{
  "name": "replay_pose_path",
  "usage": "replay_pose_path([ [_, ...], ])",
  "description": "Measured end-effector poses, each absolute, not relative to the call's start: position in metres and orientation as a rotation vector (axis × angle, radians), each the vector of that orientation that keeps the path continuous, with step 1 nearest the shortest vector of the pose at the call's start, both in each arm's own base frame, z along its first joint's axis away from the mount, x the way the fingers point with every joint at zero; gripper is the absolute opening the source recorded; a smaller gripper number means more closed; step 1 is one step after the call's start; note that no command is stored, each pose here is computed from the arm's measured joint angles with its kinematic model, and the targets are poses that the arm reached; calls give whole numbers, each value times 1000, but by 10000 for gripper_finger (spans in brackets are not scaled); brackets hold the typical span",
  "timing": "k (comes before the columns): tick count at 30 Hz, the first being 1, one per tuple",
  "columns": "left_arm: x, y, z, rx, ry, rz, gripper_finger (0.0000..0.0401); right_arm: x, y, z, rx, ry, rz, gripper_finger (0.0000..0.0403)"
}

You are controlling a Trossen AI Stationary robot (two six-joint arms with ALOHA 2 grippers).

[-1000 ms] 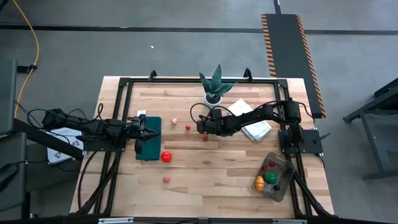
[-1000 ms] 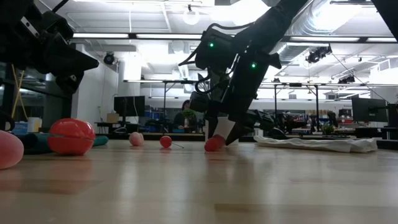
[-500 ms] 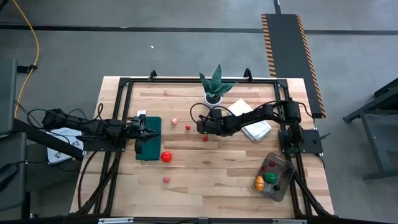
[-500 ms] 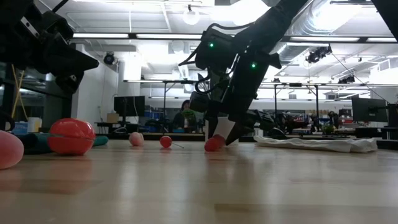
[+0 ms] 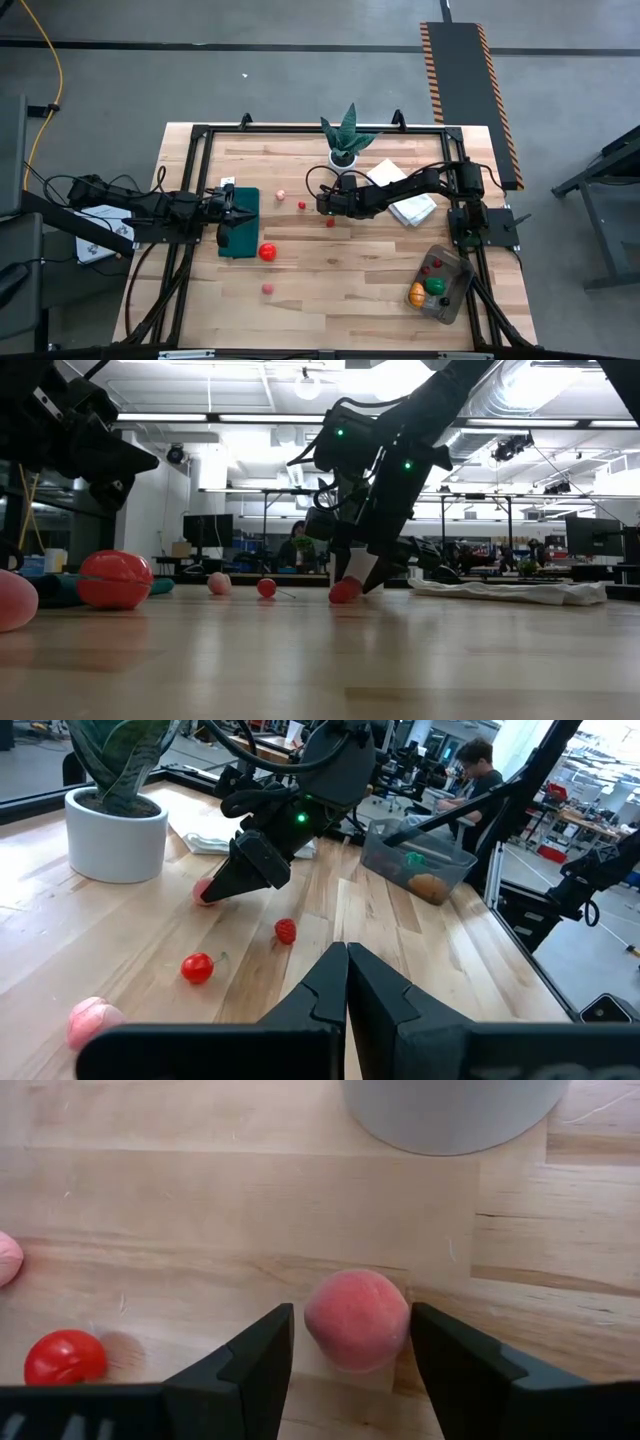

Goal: Pick and placing Produce into tupperware
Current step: Put the top right pink peach into the black bin

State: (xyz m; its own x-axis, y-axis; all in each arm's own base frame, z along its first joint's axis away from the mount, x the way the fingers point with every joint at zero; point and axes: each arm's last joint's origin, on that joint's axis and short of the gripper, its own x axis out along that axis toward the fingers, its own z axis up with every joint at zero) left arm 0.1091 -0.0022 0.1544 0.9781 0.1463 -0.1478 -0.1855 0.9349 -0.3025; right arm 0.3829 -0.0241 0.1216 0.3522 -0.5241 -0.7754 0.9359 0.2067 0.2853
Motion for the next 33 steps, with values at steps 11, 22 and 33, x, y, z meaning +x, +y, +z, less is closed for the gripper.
replay_pose_path([
  [11, 109, -2, 154, -321, 124, 170, 1, 383, -24, 122, 835, 594, -1104, 141],
  [22, 109, -2, 154, -321, 124, 170, 1, 383, -24, 122, 833, 592, -1107, 139],
  [33, 109, -2, 154, -321, 124, 170, 1, 384, -23, 123, 822, 592, -1093, 139],
])
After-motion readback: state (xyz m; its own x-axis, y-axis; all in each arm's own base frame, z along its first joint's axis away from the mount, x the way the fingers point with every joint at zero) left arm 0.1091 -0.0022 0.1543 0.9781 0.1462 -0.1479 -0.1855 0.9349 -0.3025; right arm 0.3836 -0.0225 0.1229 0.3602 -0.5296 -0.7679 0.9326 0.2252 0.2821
